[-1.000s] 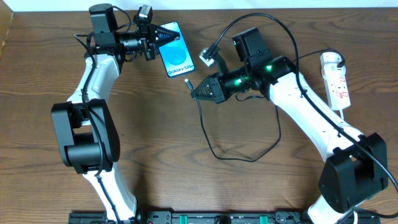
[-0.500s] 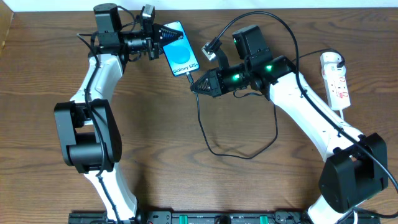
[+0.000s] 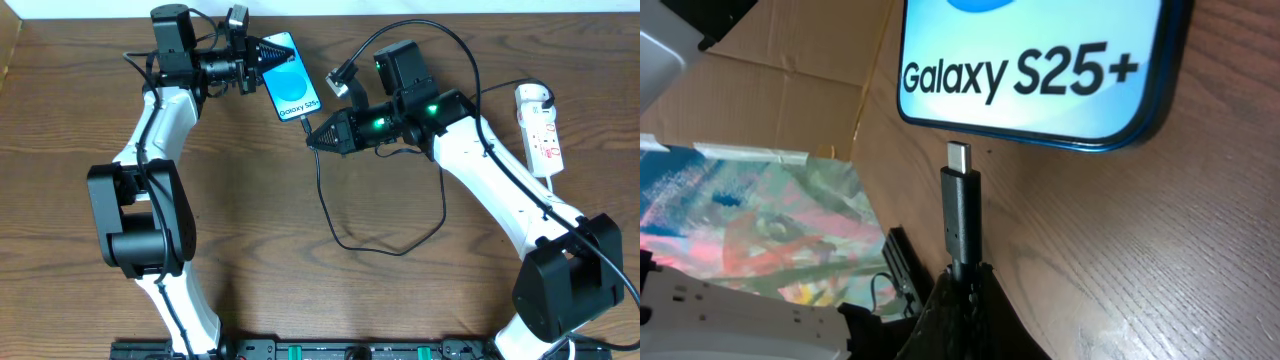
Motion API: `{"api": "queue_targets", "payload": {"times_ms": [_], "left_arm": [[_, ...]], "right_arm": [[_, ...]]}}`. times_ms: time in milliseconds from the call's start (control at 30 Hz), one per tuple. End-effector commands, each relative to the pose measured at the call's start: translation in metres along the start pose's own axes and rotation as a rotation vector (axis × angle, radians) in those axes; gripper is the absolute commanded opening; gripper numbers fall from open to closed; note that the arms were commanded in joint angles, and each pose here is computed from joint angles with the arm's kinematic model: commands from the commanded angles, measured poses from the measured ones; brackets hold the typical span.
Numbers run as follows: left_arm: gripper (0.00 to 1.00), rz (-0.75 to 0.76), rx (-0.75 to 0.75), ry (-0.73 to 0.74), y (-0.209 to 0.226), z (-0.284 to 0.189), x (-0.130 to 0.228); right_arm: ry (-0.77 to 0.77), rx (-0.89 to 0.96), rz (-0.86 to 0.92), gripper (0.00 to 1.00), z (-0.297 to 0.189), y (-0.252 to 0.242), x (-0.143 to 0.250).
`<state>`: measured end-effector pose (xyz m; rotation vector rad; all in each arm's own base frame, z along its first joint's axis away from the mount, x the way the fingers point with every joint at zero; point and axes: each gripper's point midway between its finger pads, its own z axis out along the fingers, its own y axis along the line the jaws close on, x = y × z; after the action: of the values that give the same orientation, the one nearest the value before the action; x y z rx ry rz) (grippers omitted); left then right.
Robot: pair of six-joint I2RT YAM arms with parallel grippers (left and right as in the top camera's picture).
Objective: Plug charger to phone and switch on socket
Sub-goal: 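Align the plug under the port of the phone held by the left gripper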
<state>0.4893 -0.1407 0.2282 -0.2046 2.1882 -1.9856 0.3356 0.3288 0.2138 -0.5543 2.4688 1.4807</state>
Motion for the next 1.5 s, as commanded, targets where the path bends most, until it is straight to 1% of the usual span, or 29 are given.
{"api": "queue_targets", "payload": {"times_ms": [0,133,500,967,1200,1467], "left_arm": [[0.07,0.042,0.015,0.009,-0.014,-0.002,0.002],[0.07,0.042,0.016,0.012,-0.014,-0.002,0.003],[0.07,-0.038,0.018,0.016,-0.014,-0.002,0.003],[0.07,-0.035,0.018,0.016,-0.015,-0.002,0.003],[0.07,0.038,0.048,0.048,-0.025,-0.003,0.006],[0.07,0.038,0.052,0.057,-0.025,-0.003,0.008]], "right_arm": [[0.01,-0.005,0.025,0.01,0.004,-0.002,0.002],[0.011,-0.004,0.027,0.01,0.004,-0.003,0.002],[0.01,0.001,0.045,0.01,0.004,-0.004,0.003],[-0.006,0.003,0.056,0.01,0.003,-0.005,-0.002],[-0.012,0.005,0.071,0.01,0.001,-0.007,-0.004],[-0.021,-0.002,0.076,0.01,0.0,-0.006,-0.006]]}}
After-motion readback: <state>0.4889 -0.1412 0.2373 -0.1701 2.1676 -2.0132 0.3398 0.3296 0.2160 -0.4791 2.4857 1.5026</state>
